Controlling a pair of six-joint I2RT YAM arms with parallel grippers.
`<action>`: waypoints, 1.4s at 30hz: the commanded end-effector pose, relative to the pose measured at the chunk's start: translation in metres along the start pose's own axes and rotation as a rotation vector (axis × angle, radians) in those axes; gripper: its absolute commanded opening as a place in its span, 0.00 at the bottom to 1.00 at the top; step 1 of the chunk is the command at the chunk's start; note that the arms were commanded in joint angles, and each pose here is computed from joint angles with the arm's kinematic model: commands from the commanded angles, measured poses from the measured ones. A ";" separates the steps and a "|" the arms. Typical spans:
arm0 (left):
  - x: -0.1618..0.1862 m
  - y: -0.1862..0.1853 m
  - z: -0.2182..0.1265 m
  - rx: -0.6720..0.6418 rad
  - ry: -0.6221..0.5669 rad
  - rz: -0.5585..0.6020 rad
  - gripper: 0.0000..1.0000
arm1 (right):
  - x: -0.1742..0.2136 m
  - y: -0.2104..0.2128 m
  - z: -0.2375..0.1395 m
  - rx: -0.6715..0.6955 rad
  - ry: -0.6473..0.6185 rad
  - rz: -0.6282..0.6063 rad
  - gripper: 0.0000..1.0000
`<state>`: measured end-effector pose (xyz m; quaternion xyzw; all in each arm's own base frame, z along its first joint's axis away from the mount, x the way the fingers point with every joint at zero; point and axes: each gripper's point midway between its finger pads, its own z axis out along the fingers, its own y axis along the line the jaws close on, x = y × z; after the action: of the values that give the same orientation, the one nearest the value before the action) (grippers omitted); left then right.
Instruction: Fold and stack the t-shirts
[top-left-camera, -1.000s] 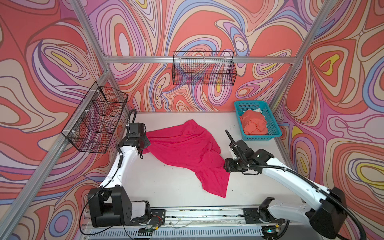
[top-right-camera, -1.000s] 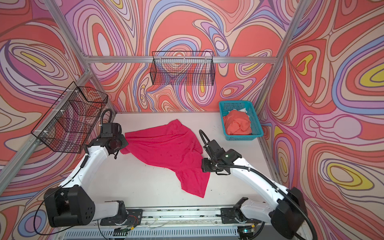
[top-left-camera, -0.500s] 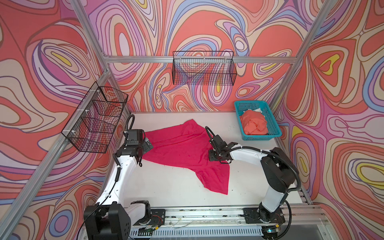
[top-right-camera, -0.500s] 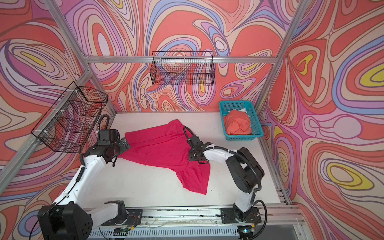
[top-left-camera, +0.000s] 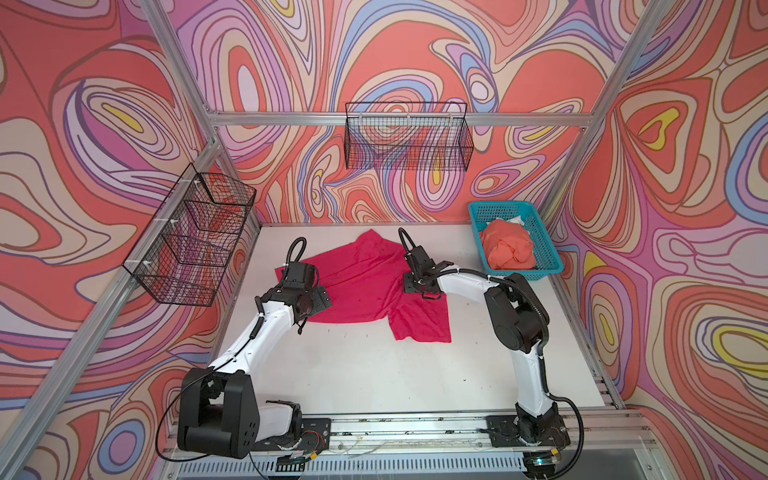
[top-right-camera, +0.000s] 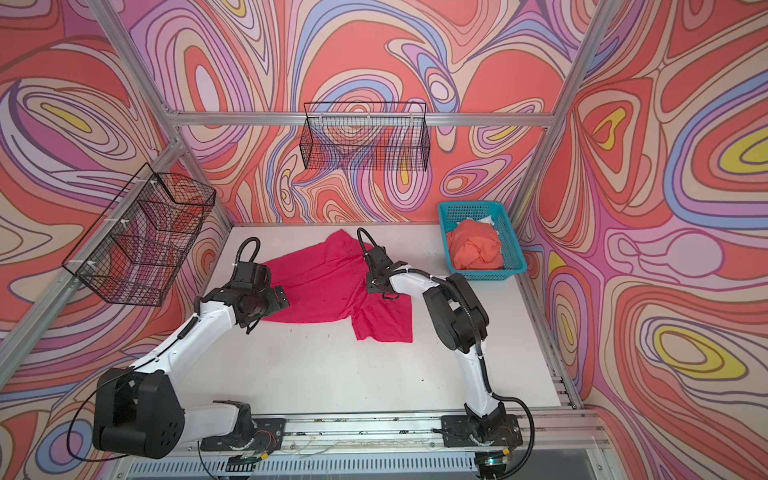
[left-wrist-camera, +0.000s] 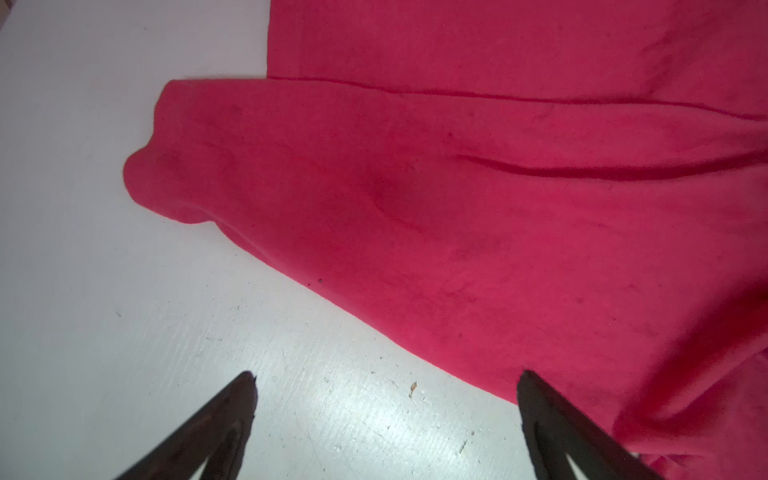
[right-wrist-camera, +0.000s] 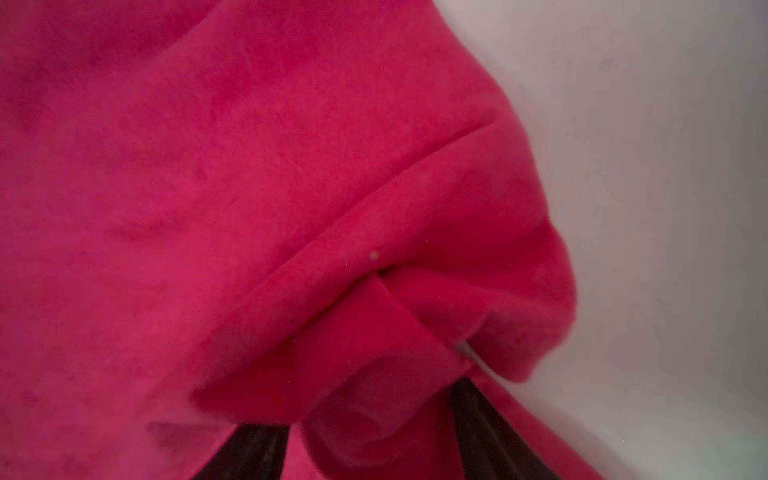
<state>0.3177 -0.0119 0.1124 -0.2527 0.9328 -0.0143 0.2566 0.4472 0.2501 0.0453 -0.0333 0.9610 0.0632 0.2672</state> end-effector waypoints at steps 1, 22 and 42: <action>-0.002 0.001 -0.003 -0.013 -0.006 0.005 1.00 | -0.002 -0.015 -0.062 0.012 -0.016 0.004 0.67; 0.016 -0.002 0.006 0.031 0.048 -0.033 1.00 | 0.173 -0.067 -0.090 0.002 0.289 0.204 0.43; 0.018 -0.001 0.006 0.023 0.064 -0.029 1.00 | 0.163 -0.095 -0.098 0.172 0.244 0.167 0.00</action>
<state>0.3078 -0.0193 0.0969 -0.2567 0.9376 -0.0333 0.2324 0.2577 0.1604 0.0191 0.0484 0.9905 0.0479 0.1192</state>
